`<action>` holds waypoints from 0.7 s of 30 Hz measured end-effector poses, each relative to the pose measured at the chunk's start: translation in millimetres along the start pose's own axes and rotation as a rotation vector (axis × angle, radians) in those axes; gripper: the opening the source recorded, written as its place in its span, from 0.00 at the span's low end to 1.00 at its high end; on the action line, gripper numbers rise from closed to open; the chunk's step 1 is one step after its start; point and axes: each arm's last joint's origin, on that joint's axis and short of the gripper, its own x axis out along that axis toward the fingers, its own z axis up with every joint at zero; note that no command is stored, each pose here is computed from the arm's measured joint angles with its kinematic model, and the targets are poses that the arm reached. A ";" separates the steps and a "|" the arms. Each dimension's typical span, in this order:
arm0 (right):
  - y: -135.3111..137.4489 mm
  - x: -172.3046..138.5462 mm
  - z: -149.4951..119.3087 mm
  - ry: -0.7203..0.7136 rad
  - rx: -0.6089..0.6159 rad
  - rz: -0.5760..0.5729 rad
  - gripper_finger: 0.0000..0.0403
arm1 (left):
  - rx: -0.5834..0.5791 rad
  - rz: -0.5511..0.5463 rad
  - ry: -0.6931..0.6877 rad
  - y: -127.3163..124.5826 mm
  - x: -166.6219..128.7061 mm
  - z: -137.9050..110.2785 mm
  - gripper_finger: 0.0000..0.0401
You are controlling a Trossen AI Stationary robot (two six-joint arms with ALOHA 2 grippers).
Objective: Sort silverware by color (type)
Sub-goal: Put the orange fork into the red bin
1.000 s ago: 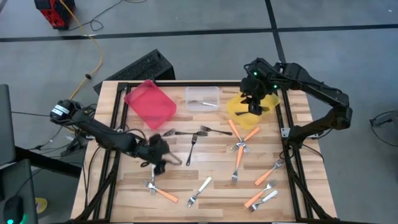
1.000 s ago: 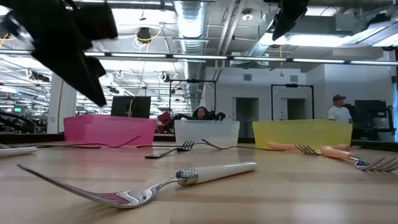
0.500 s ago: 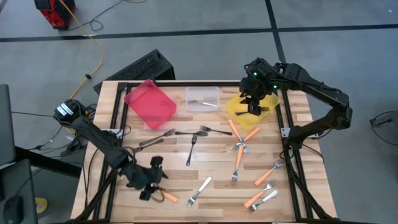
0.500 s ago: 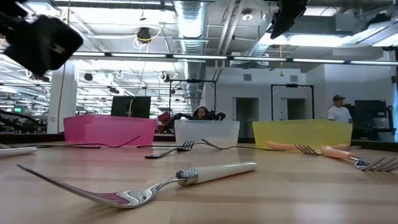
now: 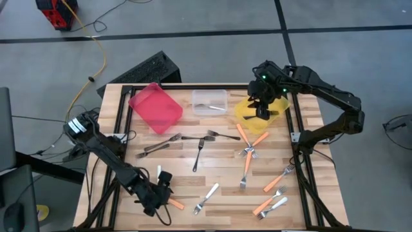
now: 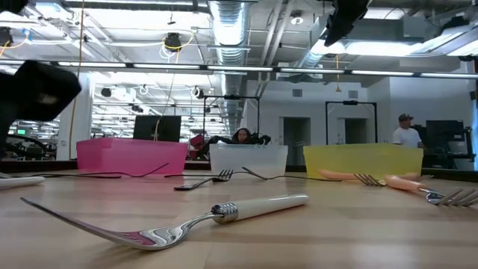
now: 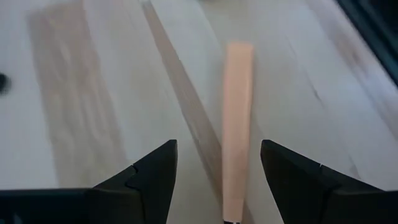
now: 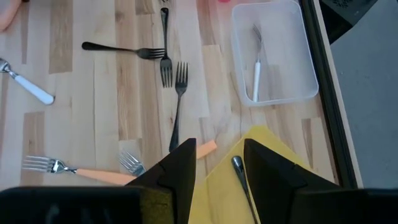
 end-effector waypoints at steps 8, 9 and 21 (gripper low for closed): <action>-0.1 -0.1 0.0 0.000 0.016 0.000 0.40 | -0.025 -0.007 0.067 -2.1 15.8 -8.6 0.54; -0.1 -0.1 0.0 0.000 0.016 -0.001 0.40 | -0.024 -0.008 0.073 -2.2 16.7 -9.2 0.53; -0.1 -0.2 0.1 -0.001 0.017 -0.001 0.40 | -0.030 -0.012 0.130 0.5 19.4 -13.3 0.08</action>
